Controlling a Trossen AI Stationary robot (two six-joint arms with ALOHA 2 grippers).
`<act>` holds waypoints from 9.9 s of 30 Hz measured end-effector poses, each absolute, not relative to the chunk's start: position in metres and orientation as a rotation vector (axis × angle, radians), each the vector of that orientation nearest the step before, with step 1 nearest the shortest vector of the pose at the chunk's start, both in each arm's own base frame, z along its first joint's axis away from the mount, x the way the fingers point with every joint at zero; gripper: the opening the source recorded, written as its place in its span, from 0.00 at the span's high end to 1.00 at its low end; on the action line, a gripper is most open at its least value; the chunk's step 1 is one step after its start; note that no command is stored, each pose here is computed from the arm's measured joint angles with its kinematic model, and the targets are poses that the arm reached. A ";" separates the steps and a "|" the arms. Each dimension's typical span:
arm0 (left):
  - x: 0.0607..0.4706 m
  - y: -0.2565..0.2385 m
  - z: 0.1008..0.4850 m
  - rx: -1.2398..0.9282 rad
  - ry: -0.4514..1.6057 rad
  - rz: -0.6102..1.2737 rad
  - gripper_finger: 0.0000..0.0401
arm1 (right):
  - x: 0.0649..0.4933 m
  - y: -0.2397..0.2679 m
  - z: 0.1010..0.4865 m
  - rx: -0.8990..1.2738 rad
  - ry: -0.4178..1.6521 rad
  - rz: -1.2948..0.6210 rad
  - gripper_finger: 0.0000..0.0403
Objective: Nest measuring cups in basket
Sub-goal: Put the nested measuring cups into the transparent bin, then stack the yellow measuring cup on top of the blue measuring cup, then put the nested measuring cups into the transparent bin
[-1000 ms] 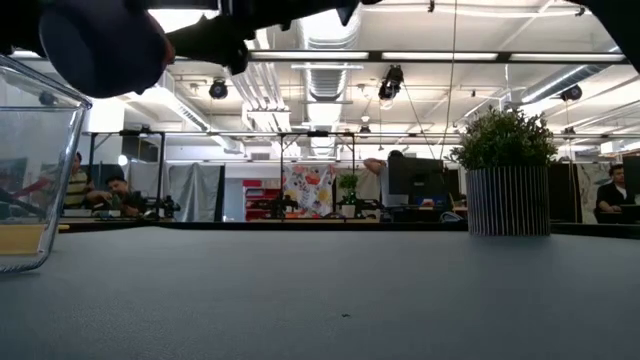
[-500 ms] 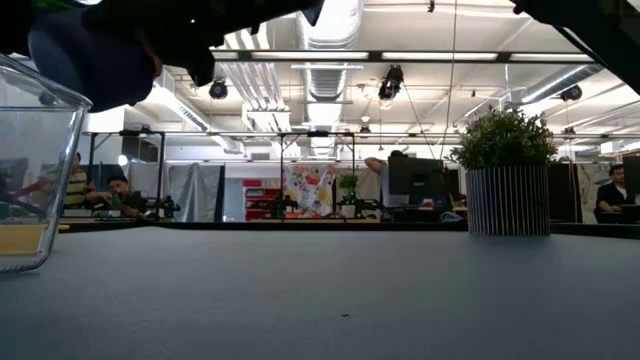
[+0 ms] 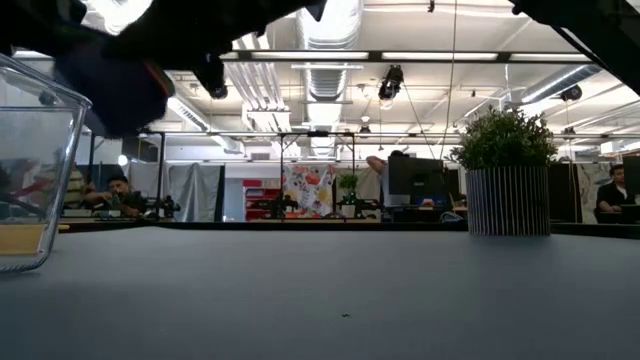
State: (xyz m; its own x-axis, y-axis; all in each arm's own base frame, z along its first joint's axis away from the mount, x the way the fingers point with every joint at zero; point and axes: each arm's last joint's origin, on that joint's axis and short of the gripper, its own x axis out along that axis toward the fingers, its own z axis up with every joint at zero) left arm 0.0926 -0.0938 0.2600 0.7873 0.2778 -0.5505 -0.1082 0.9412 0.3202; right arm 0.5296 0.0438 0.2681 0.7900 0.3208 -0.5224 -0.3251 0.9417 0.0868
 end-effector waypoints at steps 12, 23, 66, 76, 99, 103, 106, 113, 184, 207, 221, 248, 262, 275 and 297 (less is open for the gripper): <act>0.085 -0.088 0.265 0.145 0.713 0.132 0.53 | 0.507 0.031 0.244 -0.117 0.923 0.059 0.89; 0.077 -0.085 0.234 0.018 0.929 0.070 0.64 | 0.493 0.042 0.220 -0.229 1.091 0.048 0.89; 0.084 -0.076 0.216 -0.091 0.879 0.213 0.50 | 0.488 0.054 0.208 -0.152 1.133 0.091 0.61; 0.093 -0.073 0.256 0.016 0.484 0.398 0.50 | 0.500 0.059 0.253 -0.120 0.955 0.079 0.58; 0.099 -0.084 0.246 -0.042 0.598 0.291 0.50 | 0.529 0.046 0.232 -0.142 0.779 0.167 0.58; 0.099 -0.078 0.240 -0.109 0.750 0.292 0.50 | 0.518 0.063 0.261 -0.185 0.739 0.128 0.58; 0.099 -0.071 0.235 -0.144 0.872 0.313 0.50 | 0.510 0.076 0.271 -0.206 0.731 0.127 0.59; 0.110 -0.056 0.233 -0.185 1.016 0.289 0.50 | 0.496 0.111 0.280 -0.249 0.730 0.123 0.63; 0.174 -0.007 0.156 -0.464 1.607 0.165 0.50 | 0.316 0.135 0.234 -0.050 0.442 -0.045 0.75; 0.173 -0.015 0.148 -0.431 1.569 0.199 0.52 | 0.316 0.135 0.233 -0.051 0.444 -0.045 0.75; 0.176 -0.016 0.149 -0.397 1.547 0.145 0.97 | 0.316 0.135 0.233 -0.050 0.444 -0.046 0.75; 0.278 -0.017 0.289 -0.247 1.182 0.045 1.00 | 0.282 0.169 0.269 -0.107 0.253 -0.102 0.75; 0.338 0.015 0.244 -0.364 1.298 0.015 1.00 | 0.274 0.174 0.264 -0.137 0.269 -0.145 0.75; 0.343 0.035 0.221 -0.436 1.319 0.076 1.00 | 0.273 0.173 0.263 -0.150 0.285 -0.146 0.75; 0.296 0.021 0.274 -0.198 1.077 0.056 0.58 | 0.273 0.172 0.262 -0.161 0.290 -0.187 0.75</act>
